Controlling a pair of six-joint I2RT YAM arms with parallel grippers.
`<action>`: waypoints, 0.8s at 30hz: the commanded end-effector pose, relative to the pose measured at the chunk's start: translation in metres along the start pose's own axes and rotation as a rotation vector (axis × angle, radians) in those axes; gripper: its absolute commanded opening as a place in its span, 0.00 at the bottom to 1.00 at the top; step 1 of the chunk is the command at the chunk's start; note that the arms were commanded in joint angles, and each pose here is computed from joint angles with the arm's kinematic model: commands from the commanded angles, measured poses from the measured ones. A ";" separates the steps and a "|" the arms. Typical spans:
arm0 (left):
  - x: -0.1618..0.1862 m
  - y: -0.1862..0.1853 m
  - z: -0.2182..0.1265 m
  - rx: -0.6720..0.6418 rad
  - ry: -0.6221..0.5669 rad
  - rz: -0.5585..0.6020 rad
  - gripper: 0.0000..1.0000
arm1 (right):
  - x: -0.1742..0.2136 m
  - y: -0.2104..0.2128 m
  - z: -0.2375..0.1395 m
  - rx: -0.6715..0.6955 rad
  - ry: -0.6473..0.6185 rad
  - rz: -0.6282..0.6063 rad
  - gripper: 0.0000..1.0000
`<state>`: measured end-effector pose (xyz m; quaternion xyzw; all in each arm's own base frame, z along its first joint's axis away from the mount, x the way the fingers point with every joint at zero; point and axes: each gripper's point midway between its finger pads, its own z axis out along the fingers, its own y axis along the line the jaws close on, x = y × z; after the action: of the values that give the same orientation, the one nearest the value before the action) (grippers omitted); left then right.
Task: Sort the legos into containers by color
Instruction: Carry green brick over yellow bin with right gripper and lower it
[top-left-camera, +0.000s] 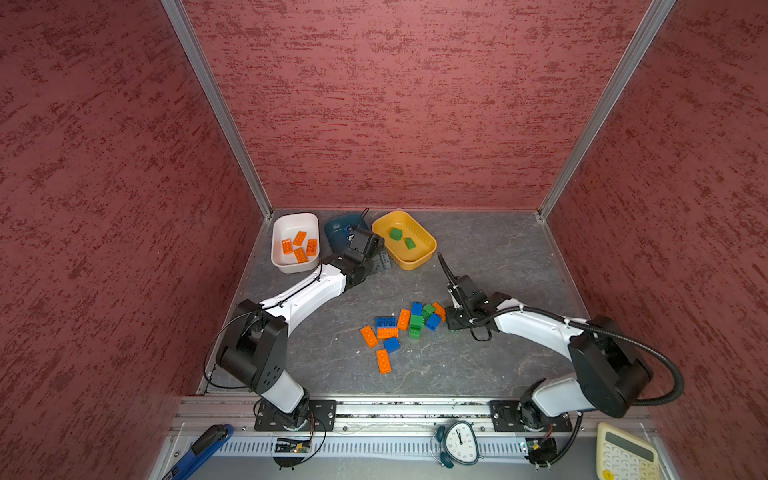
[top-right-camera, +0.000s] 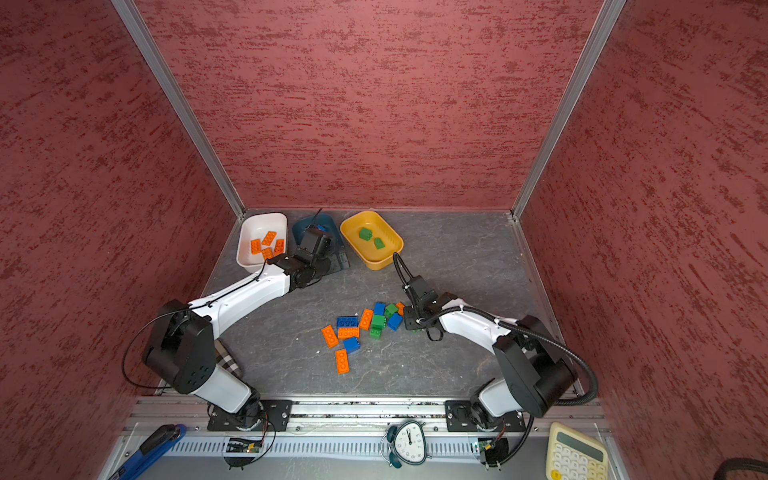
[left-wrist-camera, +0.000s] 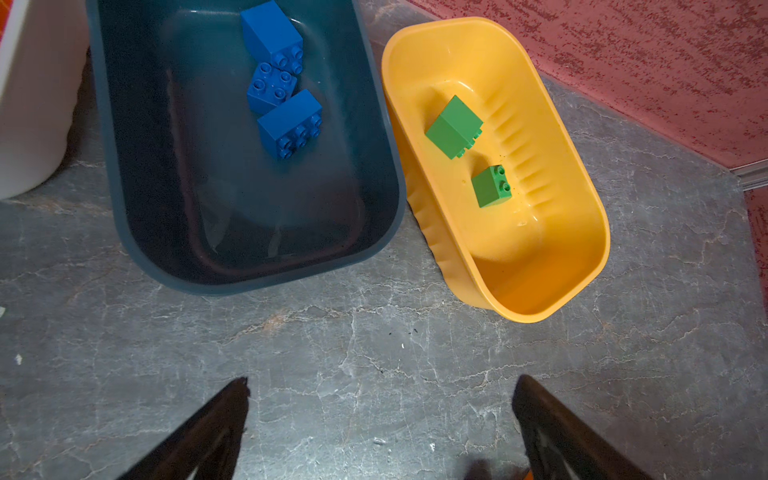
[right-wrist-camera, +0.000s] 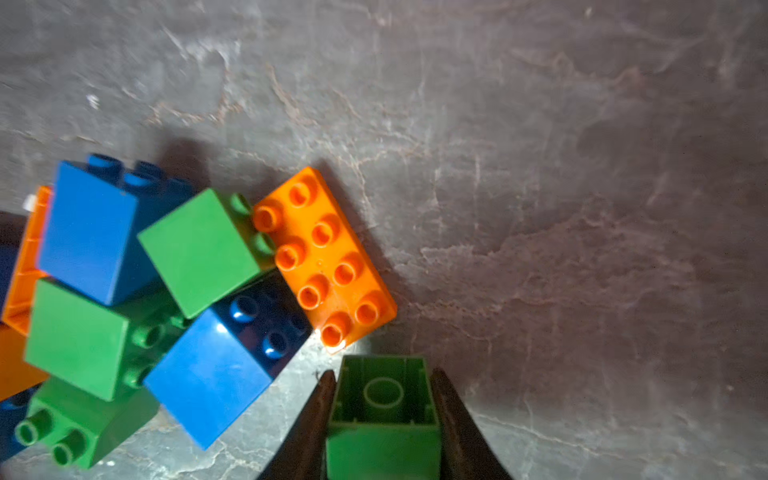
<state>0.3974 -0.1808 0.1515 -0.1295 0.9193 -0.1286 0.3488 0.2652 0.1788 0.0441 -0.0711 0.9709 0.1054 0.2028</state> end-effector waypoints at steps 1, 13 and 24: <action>0.006 -0.006 0.002 0.023 0.010 0.030 0.99 | -0.030 0.012 -0.017 -0.056 -0.155 0.009 0.33; 0.019 -0.015 -0.006 0.014 0.006 0.128 0.99 | -0.141 0.050 -0.065 -0.269 -0.562 0.104 0.30; 0.044 -0.014 -0.015 0.037 0.045 0.209 0.99 | -0.224 0.075 -0.049 -0.337 -0.637 0.020 0.31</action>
<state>0.3671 -0.2084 0.1353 -0.0373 0.9340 -0.1100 0.3379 0.4155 0.2542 0.1746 -0.0401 0.8488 0.2670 0.4546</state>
